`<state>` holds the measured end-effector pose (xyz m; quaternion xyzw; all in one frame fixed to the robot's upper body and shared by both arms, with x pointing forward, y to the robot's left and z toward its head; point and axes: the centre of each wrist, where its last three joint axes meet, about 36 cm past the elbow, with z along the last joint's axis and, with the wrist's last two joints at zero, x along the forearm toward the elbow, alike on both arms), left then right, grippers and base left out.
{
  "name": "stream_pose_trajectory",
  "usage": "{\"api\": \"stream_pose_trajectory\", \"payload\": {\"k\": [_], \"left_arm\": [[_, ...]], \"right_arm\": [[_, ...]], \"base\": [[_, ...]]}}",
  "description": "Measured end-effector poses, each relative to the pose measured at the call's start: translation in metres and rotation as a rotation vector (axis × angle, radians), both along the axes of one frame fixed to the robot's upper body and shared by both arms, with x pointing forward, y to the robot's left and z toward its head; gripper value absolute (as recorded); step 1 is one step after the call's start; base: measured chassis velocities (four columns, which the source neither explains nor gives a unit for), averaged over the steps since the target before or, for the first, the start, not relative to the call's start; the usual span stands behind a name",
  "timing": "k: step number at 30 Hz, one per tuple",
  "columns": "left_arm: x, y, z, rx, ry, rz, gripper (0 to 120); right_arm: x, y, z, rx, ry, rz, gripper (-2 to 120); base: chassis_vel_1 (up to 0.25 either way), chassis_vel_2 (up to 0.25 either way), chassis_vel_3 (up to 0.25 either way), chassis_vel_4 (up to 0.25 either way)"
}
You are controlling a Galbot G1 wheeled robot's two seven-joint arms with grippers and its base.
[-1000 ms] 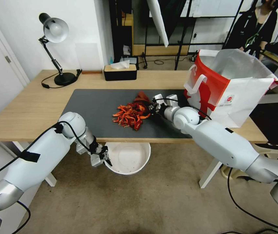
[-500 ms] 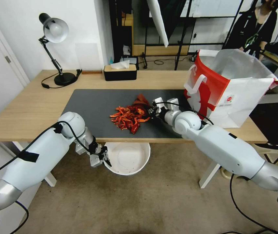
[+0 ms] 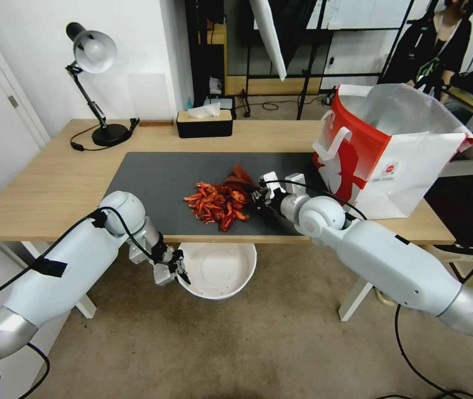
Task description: Sweep shrimp from table into container with towel, then put container into takeout bag.
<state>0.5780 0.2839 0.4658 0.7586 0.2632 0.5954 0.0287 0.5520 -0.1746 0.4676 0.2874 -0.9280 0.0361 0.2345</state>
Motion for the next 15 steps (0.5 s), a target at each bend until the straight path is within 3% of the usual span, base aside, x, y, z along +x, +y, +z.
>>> {"api": "stream_pose_trajectory", "payload": {"k": [15], "left_arm": [[-0.002,0.003,0.002,-0.001,-0.006,0.005,0]], "right_arm": [[-0.021,0.002,0.002,0.005,0.014,0.013,1]], "base": [[0.000,0.000,0.000,0.000]]}}
